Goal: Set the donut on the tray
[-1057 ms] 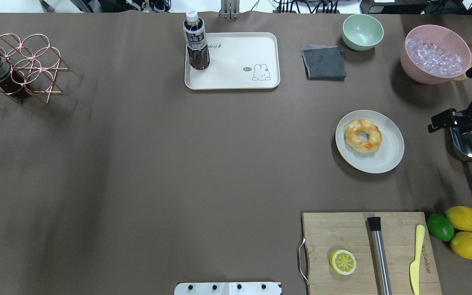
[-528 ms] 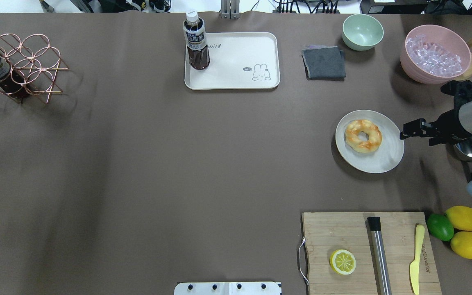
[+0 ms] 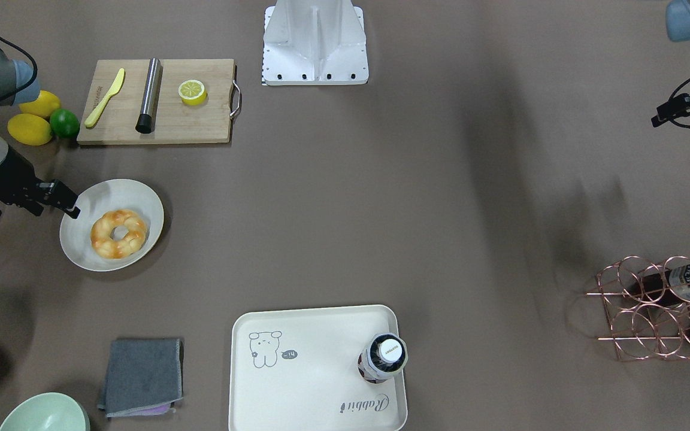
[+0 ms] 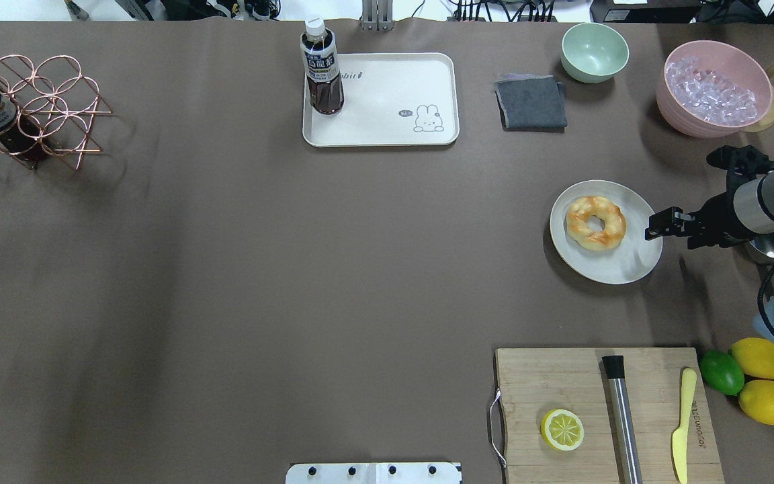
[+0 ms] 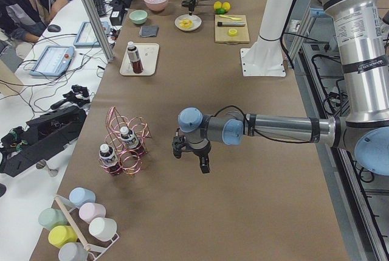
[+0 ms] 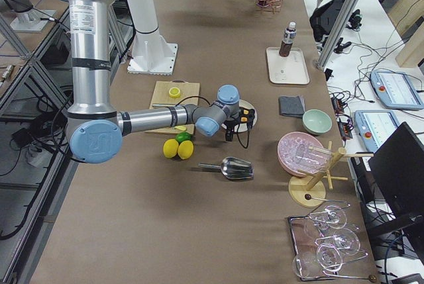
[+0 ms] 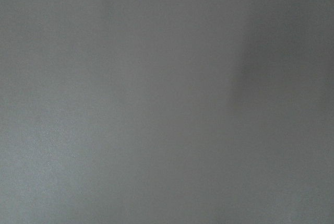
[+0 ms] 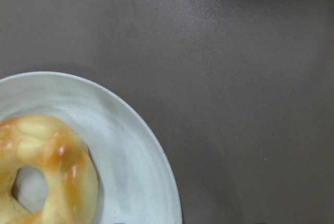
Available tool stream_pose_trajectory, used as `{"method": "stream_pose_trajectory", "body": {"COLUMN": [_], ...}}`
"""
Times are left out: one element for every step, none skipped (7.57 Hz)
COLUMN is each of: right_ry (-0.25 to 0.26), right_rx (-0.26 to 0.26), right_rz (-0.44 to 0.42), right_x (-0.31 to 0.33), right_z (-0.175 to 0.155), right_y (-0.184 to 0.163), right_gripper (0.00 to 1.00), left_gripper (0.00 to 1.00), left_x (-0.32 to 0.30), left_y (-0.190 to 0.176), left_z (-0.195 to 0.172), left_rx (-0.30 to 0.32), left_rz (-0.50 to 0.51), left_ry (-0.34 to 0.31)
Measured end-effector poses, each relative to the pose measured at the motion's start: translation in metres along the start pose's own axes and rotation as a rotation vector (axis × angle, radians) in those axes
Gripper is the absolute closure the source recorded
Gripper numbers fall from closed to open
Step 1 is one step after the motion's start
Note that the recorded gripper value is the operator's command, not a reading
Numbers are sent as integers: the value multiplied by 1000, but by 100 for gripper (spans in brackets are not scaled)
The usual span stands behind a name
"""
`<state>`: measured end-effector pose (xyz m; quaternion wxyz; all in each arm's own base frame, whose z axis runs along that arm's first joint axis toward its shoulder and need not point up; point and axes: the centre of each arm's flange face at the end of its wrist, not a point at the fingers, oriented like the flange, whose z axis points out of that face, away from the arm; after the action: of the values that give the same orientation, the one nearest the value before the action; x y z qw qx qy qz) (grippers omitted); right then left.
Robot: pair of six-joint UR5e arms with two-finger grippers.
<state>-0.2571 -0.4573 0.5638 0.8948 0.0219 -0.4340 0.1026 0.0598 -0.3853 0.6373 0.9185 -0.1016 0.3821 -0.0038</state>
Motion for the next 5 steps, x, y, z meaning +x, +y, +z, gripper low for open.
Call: {"method": "stream_pose_trajectory", "body": {"right_ry": [5, 8, 10, 10, 9], "right_rx": [1, 4, 4, 4, 3], "right_rz": [11, 22, 39, 54, 63], "right_x": [-5, -10, -11, -13, -13], "right_z": [5, 9, 11, 11, 12], "right_y": [5, 9, 11, 12, 13], "right_gripper": [35, 52, 81, 100, 100], "left_gripper": [2, 2, 2, 2, 2], "left_x": [0, 0, 0, 0, 0], "left_y": [0, 0, 0, 0, 0], "left_z": [0, 0, 0, 0, 0], "left_rx": [0, 0, 0, 0, 0], "left_rz": [0, 0, 0, 0, 0], "left_ry": [0, 0, 0, 0, 0]}}
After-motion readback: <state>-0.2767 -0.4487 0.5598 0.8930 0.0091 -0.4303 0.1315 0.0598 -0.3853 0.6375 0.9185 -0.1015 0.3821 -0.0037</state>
